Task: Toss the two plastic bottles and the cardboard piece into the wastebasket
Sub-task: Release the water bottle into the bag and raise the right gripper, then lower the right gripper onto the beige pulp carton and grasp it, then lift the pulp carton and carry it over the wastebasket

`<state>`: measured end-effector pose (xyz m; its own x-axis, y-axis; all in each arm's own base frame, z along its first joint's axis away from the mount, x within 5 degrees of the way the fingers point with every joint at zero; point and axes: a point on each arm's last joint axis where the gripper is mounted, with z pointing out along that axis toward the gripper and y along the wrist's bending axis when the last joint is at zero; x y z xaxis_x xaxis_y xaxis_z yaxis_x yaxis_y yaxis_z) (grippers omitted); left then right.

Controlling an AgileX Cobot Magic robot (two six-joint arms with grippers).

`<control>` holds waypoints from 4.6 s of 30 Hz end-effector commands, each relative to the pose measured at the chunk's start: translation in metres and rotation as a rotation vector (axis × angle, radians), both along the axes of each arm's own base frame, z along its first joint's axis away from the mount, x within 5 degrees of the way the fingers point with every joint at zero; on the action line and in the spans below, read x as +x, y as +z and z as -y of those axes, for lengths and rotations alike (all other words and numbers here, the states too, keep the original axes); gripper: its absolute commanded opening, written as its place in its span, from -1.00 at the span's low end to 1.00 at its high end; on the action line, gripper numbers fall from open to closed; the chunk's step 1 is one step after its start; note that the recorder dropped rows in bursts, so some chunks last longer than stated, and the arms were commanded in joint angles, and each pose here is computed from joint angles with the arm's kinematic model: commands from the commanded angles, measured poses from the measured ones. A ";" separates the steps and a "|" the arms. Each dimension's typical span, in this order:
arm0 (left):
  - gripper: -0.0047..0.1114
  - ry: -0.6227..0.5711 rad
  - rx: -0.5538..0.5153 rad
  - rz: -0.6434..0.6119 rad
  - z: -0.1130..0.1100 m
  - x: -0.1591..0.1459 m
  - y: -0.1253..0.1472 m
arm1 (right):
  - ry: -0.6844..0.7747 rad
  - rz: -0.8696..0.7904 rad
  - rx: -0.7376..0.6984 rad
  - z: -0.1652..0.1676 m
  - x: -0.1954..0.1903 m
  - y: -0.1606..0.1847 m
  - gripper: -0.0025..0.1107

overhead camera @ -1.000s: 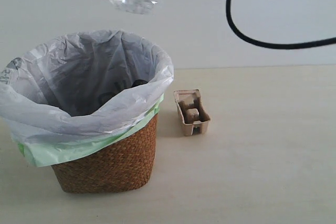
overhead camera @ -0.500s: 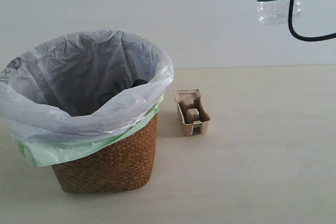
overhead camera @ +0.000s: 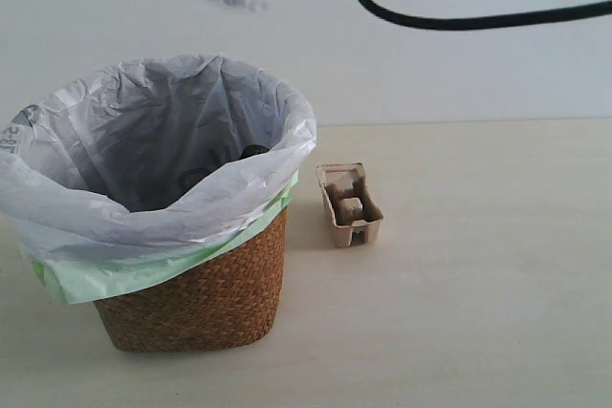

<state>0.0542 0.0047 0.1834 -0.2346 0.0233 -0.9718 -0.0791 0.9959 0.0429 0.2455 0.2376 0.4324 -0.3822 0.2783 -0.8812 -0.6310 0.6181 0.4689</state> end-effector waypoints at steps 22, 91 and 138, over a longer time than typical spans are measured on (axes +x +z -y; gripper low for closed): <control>0.94 -0.003 -0.009 0.015 0.000 0.000 0.002 | 0.079 0.092 -0.376 0.002 0.008 -0.023 0.76; 0.94 -0.003 -0.009 0.015 0.000 0.000 0.002 | -0.166 -0.586 -0.699 0.024 0.171 -0.307 0.62; 0.94 -0.003 -0.009 0.015 0.000 0.000 0.002 | 0.387 -0.273 -0.136 0.002 0.064 -0.017 -0.96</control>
<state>0.0542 0.0047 0.1834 -0.2346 0.0233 -0.9718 -0.0791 0.9959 0.0429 0.3105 0.2366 0.4098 -0.7063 -0.0343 -0.7070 -0.6488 0.4307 0.6273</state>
